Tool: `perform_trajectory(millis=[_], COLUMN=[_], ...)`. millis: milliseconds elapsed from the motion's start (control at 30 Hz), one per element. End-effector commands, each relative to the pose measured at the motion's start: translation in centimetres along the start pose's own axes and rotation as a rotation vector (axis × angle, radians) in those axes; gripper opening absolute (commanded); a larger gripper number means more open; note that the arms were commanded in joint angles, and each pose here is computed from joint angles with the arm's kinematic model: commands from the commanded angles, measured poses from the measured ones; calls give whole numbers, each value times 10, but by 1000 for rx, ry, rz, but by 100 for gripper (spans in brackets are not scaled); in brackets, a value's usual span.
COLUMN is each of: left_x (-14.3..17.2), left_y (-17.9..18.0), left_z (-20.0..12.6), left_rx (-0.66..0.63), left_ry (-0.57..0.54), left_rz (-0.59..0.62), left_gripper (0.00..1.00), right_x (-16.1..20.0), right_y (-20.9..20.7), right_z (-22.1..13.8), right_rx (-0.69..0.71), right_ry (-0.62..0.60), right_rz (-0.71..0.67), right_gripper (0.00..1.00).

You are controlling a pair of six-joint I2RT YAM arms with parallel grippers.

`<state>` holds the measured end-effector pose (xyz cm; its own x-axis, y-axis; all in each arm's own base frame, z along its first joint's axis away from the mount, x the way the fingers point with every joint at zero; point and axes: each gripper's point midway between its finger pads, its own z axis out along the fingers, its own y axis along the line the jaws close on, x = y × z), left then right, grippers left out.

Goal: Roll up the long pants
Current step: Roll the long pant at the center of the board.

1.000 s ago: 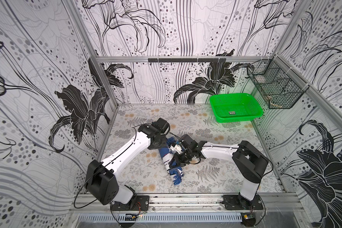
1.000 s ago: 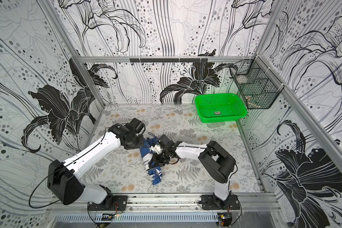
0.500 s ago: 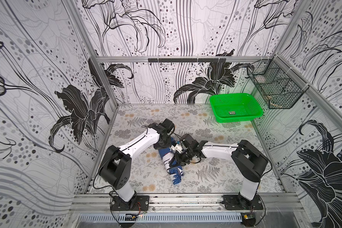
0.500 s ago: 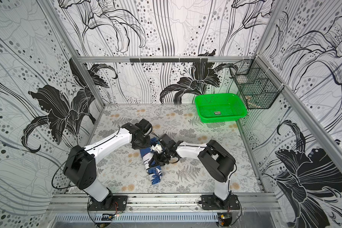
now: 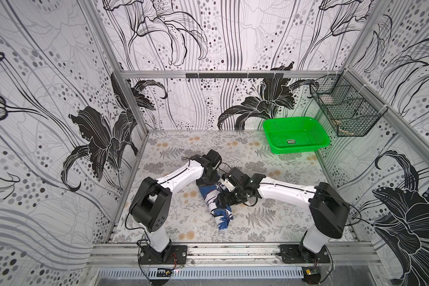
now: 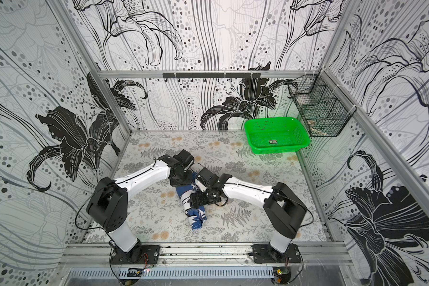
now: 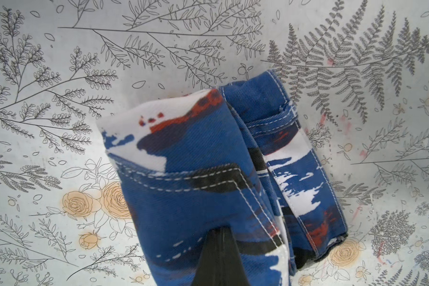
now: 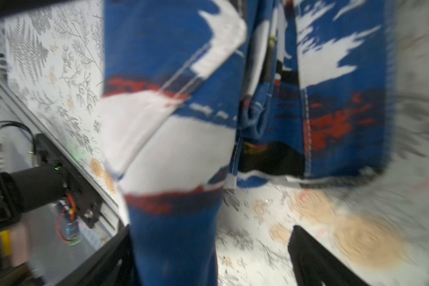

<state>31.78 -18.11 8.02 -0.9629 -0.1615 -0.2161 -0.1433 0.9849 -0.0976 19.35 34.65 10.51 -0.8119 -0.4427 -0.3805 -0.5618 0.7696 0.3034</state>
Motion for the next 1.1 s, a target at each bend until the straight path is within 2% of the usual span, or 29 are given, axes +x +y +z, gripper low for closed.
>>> perform_trajectory(millis=[0, 100, 233, 400, 467, 700, 933, 1067], left_x=[11, 10, 10, 8, 8, 7, 8, 8], left_y=[4, 3, 4, 3, 3, 3, 3, 3], left_z=[25, 23, 22, 20, 19, 16, 17, 17], left_rx=[-22, -20, -23, -24, -24, -22, -20, -19], left_ry=[50, 47, 46, 42, 41, 35, 37, 38], left_rz=[6, 7, 7, 6, 7, 3, 2, 2], left_gripper=[0, 0, 0, 0, 0, 0, 0, 0], right_x=[-9, -7, 3, 3, 1, -1, -1, 1], right_y=[-2, 14, 45, 65, 74, 85, 29, 1], right_z=[-57, -68, -61, -24, -8, 37, 61, 70], right_rx=[374, 511, 627, 897, 946, 958, 984, 1005], right_ry=[-192, -247, -251, -181, -156, -102, -15, 21], right_rz=[-357, -514, -680, -860, -884, -815, -620, -568], right_gripper=[100, 100, 100, 100, 100, 100, 100, 100])
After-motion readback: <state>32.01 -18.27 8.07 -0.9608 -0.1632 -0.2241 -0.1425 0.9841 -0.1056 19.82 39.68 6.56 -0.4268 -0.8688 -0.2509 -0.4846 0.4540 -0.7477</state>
